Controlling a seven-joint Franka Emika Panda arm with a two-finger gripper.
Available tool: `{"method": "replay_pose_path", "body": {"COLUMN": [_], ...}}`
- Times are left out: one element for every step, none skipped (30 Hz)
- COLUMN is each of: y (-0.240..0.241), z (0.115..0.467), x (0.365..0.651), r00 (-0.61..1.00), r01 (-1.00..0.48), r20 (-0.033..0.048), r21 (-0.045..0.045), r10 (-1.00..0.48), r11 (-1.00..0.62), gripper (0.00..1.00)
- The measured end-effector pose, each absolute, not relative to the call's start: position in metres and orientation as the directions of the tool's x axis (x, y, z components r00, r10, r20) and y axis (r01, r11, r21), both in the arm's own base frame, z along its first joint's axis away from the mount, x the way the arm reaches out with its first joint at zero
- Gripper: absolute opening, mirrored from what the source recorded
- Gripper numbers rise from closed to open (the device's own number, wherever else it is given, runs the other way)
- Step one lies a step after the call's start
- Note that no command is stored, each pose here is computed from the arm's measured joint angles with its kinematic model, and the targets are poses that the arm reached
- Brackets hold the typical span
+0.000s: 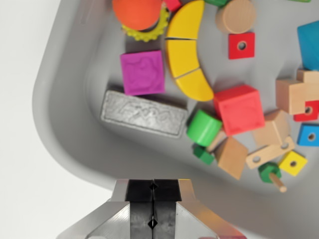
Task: Pick an object from the bin
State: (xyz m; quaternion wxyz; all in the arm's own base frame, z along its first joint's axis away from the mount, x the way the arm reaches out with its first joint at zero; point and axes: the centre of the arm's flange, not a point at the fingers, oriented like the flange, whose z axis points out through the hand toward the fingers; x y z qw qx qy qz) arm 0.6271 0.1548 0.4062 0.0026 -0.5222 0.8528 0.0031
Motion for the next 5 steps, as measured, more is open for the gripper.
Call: {"method": "replay_pose_path", "body": {"y": [0.1548,0.1548,0.1548,0.1548,0.1548], "z": [0.4064,0.4063,0.4063,0.4062,0.4062], "x": [0.6271,0.6271,0.6271,0.6271,0.6272], "r00": [-0.455,-0.455,-0.455,-0.455,-0.455], "r01": [-0.891,-0.891,-0.891,-0.891,-0.891], "r20": [-0.0075,-0.0075,-0.0076,-0.0076,-0.0076], "r21": [0.0026,0.0026,0.0026,0.0025,0.0025], "r10": [-0.891,-0.891,-0.891,-0.891,-0.891], "r11": [0.455,0.455,0.455,0.455,0.455], "gripper": [0.00,0.00,0.00,0.00,0.00]}}
